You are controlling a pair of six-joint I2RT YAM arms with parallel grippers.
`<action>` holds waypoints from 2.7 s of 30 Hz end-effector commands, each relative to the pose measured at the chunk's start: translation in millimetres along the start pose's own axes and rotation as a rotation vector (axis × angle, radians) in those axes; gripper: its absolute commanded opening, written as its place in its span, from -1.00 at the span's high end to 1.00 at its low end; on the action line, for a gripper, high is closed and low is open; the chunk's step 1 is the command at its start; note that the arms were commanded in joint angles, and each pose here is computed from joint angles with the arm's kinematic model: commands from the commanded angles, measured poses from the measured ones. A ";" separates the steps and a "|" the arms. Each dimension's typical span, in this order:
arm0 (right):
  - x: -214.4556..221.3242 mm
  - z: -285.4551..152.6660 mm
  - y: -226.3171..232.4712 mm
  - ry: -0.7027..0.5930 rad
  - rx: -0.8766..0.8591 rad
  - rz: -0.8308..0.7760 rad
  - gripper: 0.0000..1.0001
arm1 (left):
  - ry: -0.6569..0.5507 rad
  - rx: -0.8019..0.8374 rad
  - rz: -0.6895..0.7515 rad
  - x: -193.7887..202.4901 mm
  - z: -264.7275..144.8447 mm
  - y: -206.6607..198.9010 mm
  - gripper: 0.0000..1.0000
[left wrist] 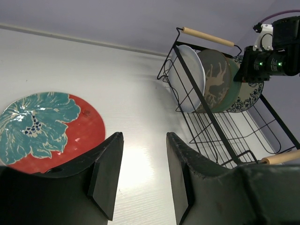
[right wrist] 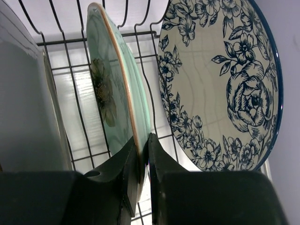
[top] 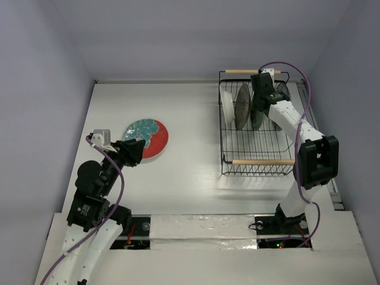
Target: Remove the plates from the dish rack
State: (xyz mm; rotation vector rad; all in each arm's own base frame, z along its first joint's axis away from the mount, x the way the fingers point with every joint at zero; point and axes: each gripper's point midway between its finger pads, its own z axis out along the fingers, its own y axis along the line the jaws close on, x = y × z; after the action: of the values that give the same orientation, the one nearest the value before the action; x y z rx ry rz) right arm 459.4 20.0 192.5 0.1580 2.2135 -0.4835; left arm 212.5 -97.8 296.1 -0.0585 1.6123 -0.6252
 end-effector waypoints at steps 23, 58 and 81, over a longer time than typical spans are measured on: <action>-115.8 -89.2 -59.6 -0.266 0.027 0.064 1.00 | -0.043 0.044 0.002 -11.7 0.9 -9.4 0.20; -147.1 -324.3 220.9 -0.414 -1.393 0.520 1.00 | -0.062 0.006 -0.003 -16.7 -0.6 -2.5 0.03; -21.5 -244.3 423.2 0.060 -1.430 0.585 1.00 | -0.069 0.021 -0.003 -17.4 -1.9 -5.1 -0.35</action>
State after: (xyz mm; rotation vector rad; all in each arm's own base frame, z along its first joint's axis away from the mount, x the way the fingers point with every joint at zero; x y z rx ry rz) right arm 399.8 480.3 131.3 0.0150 2.2103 1.1587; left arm 212.5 -94.3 298.0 -0.0729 1.6019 -0.6190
